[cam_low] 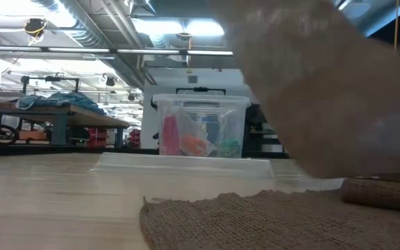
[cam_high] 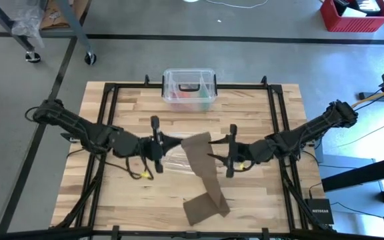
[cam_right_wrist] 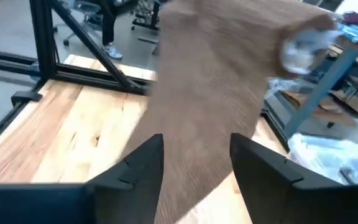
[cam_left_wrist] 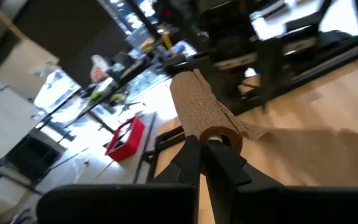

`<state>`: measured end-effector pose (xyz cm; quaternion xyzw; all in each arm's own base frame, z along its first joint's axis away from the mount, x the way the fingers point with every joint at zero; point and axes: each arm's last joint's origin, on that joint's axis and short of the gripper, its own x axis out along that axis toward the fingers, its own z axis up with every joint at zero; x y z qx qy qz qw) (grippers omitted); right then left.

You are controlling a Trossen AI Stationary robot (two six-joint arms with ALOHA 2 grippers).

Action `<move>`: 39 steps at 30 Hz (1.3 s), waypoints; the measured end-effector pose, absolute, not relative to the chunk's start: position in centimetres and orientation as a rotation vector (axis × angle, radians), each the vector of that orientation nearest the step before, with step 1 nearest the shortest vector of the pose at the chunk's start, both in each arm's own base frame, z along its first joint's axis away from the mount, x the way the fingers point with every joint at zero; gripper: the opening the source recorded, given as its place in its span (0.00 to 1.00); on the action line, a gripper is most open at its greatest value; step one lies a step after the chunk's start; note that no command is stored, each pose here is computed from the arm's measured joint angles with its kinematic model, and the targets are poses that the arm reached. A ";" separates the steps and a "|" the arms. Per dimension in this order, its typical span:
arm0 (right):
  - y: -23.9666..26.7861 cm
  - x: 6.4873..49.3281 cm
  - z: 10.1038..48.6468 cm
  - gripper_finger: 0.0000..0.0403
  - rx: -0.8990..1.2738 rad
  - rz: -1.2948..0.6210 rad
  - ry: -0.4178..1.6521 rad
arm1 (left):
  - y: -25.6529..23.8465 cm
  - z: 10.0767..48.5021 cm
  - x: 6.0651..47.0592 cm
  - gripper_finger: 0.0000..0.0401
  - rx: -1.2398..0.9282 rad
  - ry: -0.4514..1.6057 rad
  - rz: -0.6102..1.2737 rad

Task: Roll bandage
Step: Roll the brown bandage

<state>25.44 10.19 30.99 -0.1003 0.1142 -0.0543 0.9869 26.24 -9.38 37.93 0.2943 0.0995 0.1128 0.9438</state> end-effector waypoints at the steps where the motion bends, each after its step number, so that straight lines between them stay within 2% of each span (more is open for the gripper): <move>1: 9.9 25.4 30.6 0.46 -0.180 -0.117 0.231 | -8.9 37.8 26.2 0.01 0.597 0.190 0.248; 5: 9.5 25.3 28.2 0.46 -0.145 -0.126 0.274 | -8.1 37.8 26.0 0.01 0.583 0.122 0.233; 9: 9.4 25.1 27.5 0.46 -0.131 -0.183 0.288 | -8.1 37.6 26.2 0.01 0.584 0.119 0.222; 25: 9.4 25.1 27.5 0.46 -0.111 -0.170 0.286 | -8.3 37.6 26.1 0.01 0.500 0.113 0.231; 39: 9.4 25.1 27.5 0.46 -0.111 -0.170 0.286 | -9.2 37.6 25.8 0.02 0.532 0.106 0.198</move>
